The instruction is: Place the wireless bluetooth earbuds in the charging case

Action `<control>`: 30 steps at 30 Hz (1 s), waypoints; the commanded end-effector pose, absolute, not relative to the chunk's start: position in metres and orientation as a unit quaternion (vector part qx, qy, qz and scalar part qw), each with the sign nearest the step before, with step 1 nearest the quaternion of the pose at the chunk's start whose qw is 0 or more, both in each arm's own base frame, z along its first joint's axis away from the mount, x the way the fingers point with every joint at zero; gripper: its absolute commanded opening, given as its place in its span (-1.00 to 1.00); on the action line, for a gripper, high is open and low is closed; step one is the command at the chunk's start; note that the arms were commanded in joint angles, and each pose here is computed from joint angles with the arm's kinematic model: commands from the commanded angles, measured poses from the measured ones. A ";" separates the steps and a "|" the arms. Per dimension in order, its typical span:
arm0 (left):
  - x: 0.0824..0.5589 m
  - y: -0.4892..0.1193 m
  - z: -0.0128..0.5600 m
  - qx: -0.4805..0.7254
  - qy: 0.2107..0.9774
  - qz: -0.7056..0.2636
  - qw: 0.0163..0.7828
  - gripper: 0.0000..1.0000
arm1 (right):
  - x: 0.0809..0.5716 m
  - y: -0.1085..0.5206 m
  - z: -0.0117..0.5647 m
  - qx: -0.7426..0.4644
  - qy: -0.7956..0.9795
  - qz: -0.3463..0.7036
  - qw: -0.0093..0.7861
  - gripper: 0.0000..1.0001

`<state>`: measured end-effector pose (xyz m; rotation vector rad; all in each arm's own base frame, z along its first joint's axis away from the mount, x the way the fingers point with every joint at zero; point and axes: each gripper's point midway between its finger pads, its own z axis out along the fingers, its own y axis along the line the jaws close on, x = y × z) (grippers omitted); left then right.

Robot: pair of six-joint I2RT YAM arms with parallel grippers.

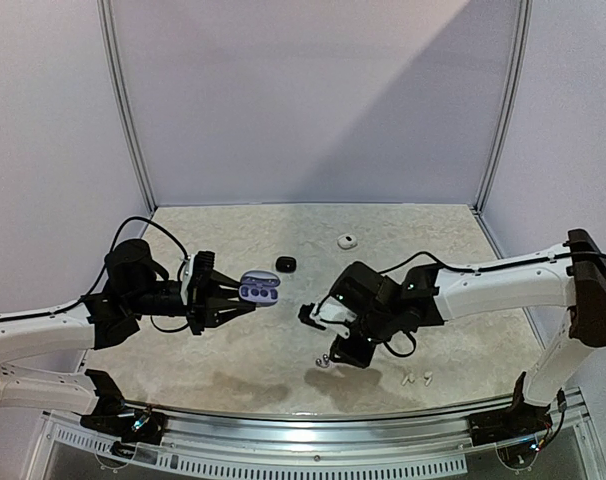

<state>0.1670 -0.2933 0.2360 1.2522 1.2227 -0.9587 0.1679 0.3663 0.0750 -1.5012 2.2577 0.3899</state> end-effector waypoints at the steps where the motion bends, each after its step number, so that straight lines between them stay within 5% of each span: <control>1: 0.167 -0.289 0.234 0.530 0.518 -0.396 0.542 -1.00 | 0.153 0.363 0.058 -0.705 0.667 0.102 0.219 -0.38; 30: 0.172 -0.286 0.229 0.530 0.528 -0.385 0.540 -1.00 | 0.165 0.388 0.018 -0.833 0.507 0.019 0.222 -0.58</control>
